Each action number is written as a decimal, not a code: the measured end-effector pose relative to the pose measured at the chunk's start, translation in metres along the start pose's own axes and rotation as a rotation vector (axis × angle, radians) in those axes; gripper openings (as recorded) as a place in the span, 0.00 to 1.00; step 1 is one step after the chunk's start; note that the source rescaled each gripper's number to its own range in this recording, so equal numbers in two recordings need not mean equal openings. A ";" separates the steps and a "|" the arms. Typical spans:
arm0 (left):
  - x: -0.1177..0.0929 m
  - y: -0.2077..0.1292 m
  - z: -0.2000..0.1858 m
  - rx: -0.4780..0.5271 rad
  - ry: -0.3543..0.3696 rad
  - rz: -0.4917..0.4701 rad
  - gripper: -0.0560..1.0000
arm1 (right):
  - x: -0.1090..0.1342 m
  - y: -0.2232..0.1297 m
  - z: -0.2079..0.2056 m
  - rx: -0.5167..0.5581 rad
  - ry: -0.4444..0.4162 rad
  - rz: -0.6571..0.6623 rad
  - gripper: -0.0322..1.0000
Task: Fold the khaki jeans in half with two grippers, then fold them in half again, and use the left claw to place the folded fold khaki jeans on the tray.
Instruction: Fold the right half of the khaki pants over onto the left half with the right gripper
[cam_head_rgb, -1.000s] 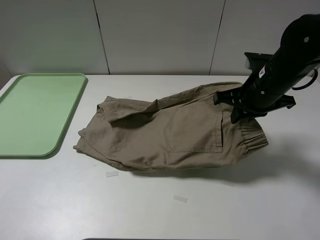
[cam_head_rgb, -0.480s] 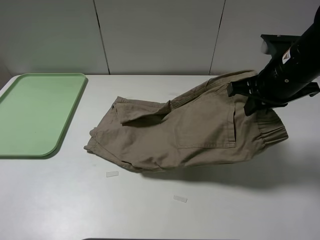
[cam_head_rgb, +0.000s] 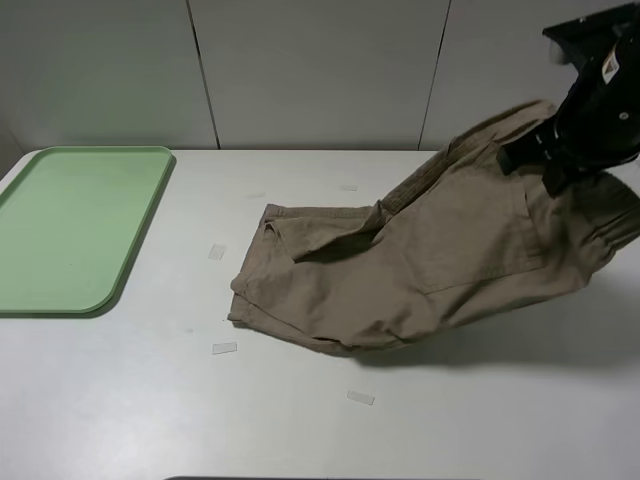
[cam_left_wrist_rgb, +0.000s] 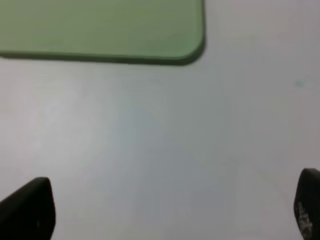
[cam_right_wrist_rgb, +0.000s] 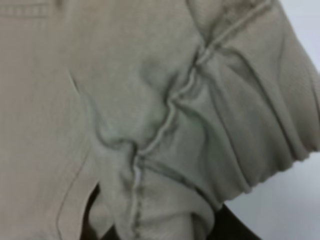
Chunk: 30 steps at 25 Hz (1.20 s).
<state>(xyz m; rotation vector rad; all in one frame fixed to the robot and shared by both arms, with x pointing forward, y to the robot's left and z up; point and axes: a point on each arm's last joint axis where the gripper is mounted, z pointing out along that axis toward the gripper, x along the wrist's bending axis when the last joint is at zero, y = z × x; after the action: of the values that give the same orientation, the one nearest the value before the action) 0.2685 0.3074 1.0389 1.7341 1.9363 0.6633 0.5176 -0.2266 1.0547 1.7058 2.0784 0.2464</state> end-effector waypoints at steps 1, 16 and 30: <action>0.001 0.000 0.000 -0.001 0.021 -0.027 0.95 | -0.002 0.006 -0.005 -0.022 -0.011 -0.019 0.17; 0.004 -0.032 -0.028 -0.284 0.102 -0.149 0.95 | 0.001 0.026 0.010 0.022 -0.047 -0.192 0.17; 0.005 -0.033 -0.029 -0.292 0.106 -0.148 0.95 | 0.011 0.056 0.025 0.145 -0.053 -0.176 0.17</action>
<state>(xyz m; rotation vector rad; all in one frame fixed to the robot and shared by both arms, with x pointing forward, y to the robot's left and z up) 0.2246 0.3075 1.0407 1.3900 1.9040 0.9454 0.5762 -0.2070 1.0528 1.5778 2.2375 -0.0032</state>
